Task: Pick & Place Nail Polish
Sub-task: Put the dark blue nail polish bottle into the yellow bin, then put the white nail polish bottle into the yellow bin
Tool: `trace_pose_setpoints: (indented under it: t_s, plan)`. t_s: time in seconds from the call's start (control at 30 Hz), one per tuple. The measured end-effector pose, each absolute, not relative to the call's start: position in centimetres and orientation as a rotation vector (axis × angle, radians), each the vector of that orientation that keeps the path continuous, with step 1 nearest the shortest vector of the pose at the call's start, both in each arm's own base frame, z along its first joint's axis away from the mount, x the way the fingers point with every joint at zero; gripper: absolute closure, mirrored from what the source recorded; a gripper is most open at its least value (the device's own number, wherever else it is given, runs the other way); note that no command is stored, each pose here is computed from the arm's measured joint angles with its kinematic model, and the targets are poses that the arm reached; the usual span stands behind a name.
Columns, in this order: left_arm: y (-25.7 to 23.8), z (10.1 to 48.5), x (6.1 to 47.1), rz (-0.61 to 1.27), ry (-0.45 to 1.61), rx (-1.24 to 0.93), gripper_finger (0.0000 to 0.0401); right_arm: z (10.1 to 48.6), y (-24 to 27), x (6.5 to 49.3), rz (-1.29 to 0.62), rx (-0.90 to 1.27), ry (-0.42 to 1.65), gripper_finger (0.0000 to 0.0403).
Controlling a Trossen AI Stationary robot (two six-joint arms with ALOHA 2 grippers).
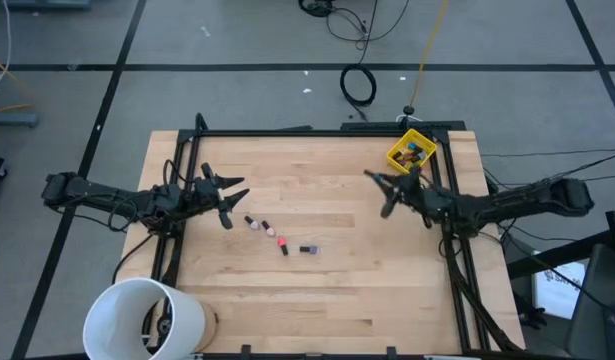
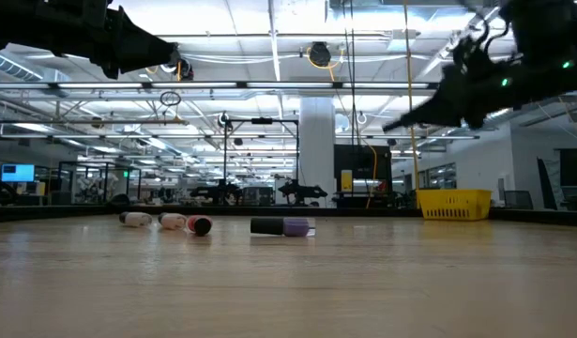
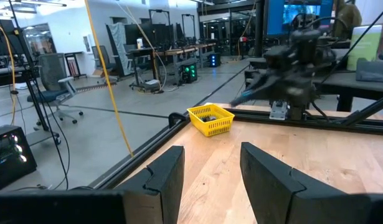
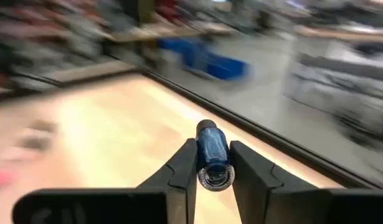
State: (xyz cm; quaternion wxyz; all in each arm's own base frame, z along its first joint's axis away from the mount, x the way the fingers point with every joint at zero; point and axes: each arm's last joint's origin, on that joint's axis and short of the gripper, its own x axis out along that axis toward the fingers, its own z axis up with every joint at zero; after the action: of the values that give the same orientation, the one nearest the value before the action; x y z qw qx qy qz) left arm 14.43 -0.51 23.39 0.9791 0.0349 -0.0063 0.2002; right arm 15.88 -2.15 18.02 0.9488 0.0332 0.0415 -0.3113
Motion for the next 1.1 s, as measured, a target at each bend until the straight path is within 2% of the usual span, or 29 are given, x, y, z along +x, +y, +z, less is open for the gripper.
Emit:
trace_pose_setpoints:
  t_s: [0.23,0.63,0.77,0.83,1.1]
  plan:
    - [-0.5,23.4,14.4,0.403,-0.013,0.070,0.0249,15.9,-5.7,13.8,-1.003,0.133,0.277,0.0340]
    - [-0.5,23.4,14.4,0.403,-0.013,0.070,0.0249,15.8,-9.3,10.9,-1.332,0.054,0.377,0.0340]
    - [-0.5,23.4,14.4,0.403,-0.013,0.070,0.0249,15.8,-10.1,10.2,-1.390,0.065,0.388,0.0340]
    - [-0.5,23.4,14.4,0.403,-0.013,0.070,0.0249,15.8,-10.3,10.1,-1.370,0.080,0.389,0.0327]
    - [-0.5,23.4,14.4,0.403,-0.012,0.070,0.0249,16.1,-10.7,10.0,-1.334,0.115,0.327,0.0234]
